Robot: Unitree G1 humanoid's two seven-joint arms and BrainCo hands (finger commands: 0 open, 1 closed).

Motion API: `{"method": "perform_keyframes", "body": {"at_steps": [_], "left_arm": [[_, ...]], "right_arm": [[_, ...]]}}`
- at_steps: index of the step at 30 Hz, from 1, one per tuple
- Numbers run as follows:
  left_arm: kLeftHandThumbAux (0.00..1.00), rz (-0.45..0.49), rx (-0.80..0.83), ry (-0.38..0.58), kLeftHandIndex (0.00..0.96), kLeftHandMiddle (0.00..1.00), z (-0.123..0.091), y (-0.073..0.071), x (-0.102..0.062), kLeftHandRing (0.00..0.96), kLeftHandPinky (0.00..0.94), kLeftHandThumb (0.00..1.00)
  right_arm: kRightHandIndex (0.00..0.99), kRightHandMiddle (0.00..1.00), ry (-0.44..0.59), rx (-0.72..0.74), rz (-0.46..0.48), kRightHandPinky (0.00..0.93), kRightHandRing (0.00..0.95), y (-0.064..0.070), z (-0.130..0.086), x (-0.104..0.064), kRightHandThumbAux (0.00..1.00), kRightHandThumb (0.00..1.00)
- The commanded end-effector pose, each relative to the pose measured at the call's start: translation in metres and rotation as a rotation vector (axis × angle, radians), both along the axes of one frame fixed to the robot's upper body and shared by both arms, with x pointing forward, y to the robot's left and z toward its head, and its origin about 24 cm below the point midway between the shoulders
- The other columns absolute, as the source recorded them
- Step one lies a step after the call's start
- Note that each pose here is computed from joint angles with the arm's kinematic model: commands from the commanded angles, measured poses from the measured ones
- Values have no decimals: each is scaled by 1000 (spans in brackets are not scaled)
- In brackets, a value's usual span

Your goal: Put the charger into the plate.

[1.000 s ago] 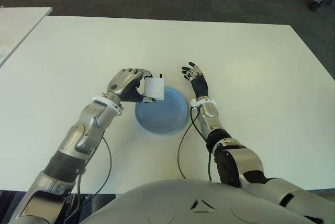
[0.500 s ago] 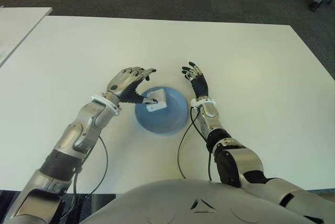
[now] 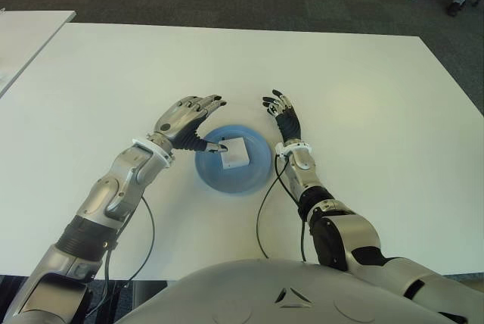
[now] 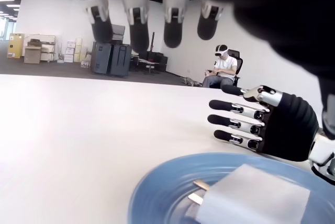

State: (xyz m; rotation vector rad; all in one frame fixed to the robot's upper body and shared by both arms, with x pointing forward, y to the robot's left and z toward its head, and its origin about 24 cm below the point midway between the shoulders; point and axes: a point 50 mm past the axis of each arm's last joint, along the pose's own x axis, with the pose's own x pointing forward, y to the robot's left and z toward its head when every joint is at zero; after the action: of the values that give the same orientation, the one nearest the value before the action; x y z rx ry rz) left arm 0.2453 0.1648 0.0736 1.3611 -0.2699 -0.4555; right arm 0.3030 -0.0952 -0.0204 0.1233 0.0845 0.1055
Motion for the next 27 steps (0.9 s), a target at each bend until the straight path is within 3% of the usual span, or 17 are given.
{"method": "perform_keyframes", "body": {"at_steps": [1, 10, 15, 20, 24, 27], "left_arm": [[364, 6, 9, 37, 121, 331, -4, 1, 0, 307, 257, 376], [339, 0, -25, 32, 219, 561, -5, 2, 0, 545, 518, 391], [343, 0, -49, 25, 257, 600, -5, 3, 0, 581, 564, 410], [357, 6, -106, -25, 256, 603, 0, 7, 1, 584, 562, 412], [393, 33, -217, -124, 218, 456, 19, 23, 9, 453, 425, 420], [416, 71, -400, -163, 204, 342, 39, 38, 11, 339, 314, 422]], "right_arm": [[133, 288, 108, 48, 33, 161, 230, 23, -15, -12, 521, 0], [133, 282, 111, 42, 33, 147, 226, 25, -15, -12, 519, 0], [132, 279, 111, 31, 33, 134, 222, 26, -15, -12, 518, 0], [133, 282, 115, 35, 33, 146, 223, 26, -15, -12, 517, 0], [135, 288, 116, 43, 31, 148, 227, 26, -15, -12, 519, 0], [136, 292, 119, 44, 26, 147, 230, 26, -15, -12, 522, 0]]}}
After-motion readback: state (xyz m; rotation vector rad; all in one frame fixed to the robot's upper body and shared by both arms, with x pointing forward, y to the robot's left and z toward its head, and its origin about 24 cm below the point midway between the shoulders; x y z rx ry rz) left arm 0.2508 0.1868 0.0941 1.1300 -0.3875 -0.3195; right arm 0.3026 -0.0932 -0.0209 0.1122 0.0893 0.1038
